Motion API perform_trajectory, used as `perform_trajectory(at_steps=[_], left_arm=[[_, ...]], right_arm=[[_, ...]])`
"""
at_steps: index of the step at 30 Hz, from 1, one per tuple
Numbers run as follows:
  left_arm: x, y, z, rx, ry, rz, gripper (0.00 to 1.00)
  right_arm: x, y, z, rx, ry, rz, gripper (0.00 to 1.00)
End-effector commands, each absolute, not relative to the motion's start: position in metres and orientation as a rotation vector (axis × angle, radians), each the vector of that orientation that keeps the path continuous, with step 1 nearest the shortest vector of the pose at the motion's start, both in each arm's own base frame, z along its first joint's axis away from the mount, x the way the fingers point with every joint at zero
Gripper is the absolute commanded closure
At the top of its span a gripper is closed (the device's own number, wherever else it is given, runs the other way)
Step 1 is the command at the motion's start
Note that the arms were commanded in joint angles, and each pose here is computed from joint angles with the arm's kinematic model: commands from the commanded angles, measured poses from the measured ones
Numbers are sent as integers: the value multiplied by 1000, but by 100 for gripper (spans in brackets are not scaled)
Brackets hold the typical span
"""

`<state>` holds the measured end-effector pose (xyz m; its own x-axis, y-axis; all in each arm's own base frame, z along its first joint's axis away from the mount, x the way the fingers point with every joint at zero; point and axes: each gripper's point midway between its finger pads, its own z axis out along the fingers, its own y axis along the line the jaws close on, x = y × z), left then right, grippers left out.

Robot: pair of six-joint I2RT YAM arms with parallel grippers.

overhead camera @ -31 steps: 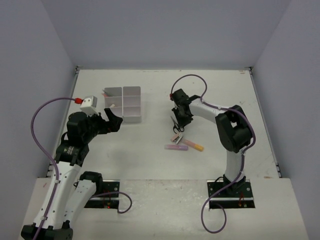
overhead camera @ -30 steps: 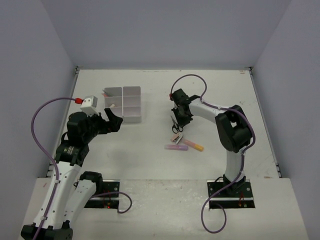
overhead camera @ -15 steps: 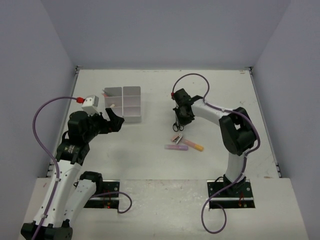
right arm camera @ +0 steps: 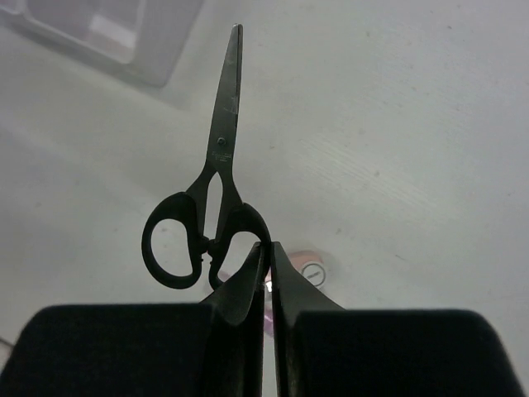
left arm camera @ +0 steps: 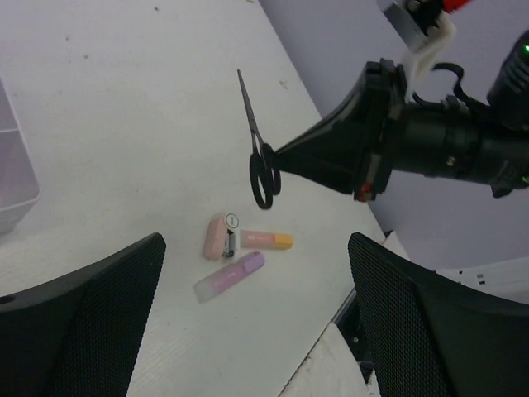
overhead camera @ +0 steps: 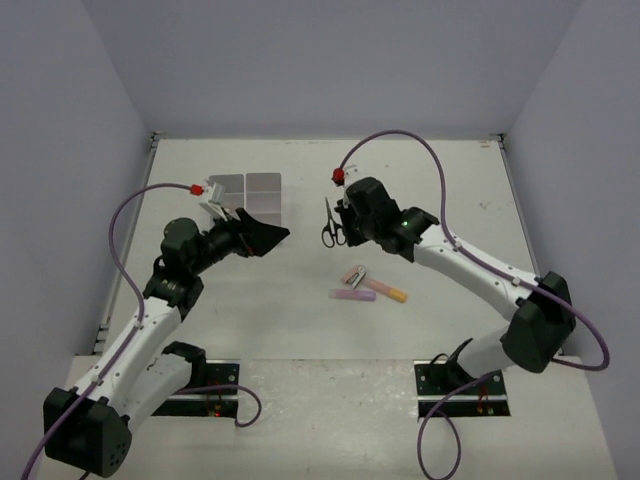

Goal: Sort the stationery into containers
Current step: Pick up the scissors from the center of the board.

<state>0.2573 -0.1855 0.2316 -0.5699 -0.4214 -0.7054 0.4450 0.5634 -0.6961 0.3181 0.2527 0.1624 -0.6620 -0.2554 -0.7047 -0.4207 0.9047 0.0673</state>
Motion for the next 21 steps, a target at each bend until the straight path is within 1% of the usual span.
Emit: perform_trajectory(at_steps=[1, 5, 10, 16, 19, 20, 21], left_arm=[[275, -201, 287, 35, 1690, -1215, 8], [282, -208, 284, 29, 1714, -1222, 17], [264, -228, 310, 176, 1577, -1298, 18], [259, -246, 319, 244, 1553, -1298, 22], [268, -247, 315, 227, 1585, -1263, 30], [273, -246, 311, 208, 1609, -1237, 34], [279, -243, 305, 175, 1637, -1207, 41]], right_arm=[[291, 275, 223, -464, 2129, 403, 100], [265, 289, 251, -488, 2050, 509, 100], [254, 296, 266, -505, 2033, 515, 100], [250, 305, 264, -526, 2062, 452, 100], [247, 308, 267, -527, 2054, 459, 100], [246, 309, 268, -530, 2051, 464, 100], [244, 310, 269, -534, 2048, 469, 100]])
